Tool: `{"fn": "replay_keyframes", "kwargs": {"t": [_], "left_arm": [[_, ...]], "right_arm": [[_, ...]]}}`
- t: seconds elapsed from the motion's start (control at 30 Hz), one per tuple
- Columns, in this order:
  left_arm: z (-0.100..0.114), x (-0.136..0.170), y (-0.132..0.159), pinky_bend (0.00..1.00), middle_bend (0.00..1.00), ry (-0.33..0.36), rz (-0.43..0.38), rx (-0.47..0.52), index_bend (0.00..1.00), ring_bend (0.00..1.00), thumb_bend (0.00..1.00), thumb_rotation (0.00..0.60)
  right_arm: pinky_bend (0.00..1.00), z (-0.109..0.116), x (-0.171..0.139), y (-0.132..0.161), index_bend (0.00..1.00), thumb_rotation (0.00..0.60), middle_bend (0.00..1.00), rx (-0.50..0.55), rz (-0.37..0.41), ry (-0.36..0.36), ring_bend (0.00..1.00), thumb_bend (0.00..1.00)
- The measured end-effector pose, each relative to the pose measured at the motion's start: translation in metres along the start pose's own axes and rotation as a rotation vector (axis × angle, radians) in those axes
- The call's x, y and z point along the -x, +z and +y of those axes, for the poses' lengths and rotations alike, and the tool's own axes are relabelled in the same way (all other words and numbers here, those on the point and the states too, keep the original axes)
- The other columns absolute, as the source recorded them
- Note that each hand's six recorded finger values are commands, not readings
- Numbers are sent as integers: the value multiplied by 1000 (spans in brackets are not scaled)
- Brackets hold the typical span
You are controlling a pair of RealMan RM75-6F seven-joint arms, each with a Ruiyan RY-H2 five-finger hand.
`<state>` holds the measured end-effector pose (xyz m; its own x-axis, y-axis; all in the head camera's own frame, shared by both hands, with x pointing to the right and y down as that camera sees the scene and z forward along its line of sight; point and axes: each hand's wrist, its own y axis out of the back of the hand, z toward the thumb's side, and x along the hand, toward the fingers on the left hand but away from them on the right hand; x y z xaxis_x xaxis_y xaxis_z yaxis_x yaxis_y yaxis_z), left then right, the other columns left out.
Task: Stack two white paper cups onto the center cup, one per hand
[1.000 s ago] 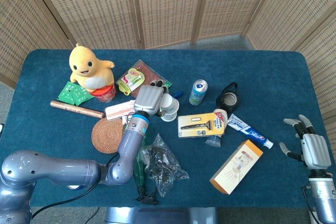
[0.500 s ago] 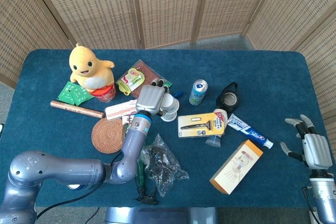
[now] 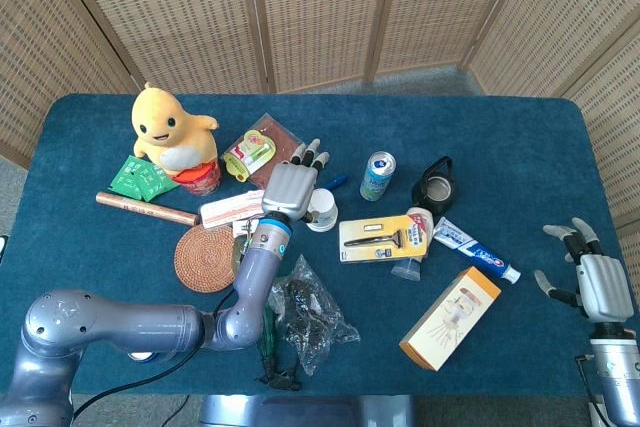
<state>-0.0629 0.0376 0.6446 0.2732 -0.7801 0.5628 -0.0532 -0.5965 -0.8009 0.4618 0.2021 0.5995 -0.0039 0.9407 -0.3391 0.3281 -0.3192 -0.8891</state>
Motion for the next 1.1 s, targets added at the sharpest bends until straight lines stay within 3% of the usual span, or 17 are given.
{"fn": "replay_keyframes", "kwargs": {"t": [0.23, 0.5, 0.87, 1.1], "left_arm": [[13, 17, -12, 343, 0, 27, -33, -1, 62, 0, 243, 600], [37, 59, -74, 312, 0, 61, -50, -34, 60, 0, 238, 600], [27, 117, -158, 300, 0, -62, -45, -60, 76, 0, 237, 600], [31, 143, -196, 290, 0, -73, -15, -80, 111, 0, 237, 600]], "right_arm": [[450, 1, 0, 1, 236, 600, 281, 3, 4, -1, 92, 324], [449, -6, -1, 7, 236, 600, 281, -11, 23, 15, 92, 324], [449, -16, -4, 16, 236, 600, 281, -38, 49, 38, 92, 325], [450, -18, -6, 18, 236, 600, 281, -43, 50, 40, 93, 325]]}}
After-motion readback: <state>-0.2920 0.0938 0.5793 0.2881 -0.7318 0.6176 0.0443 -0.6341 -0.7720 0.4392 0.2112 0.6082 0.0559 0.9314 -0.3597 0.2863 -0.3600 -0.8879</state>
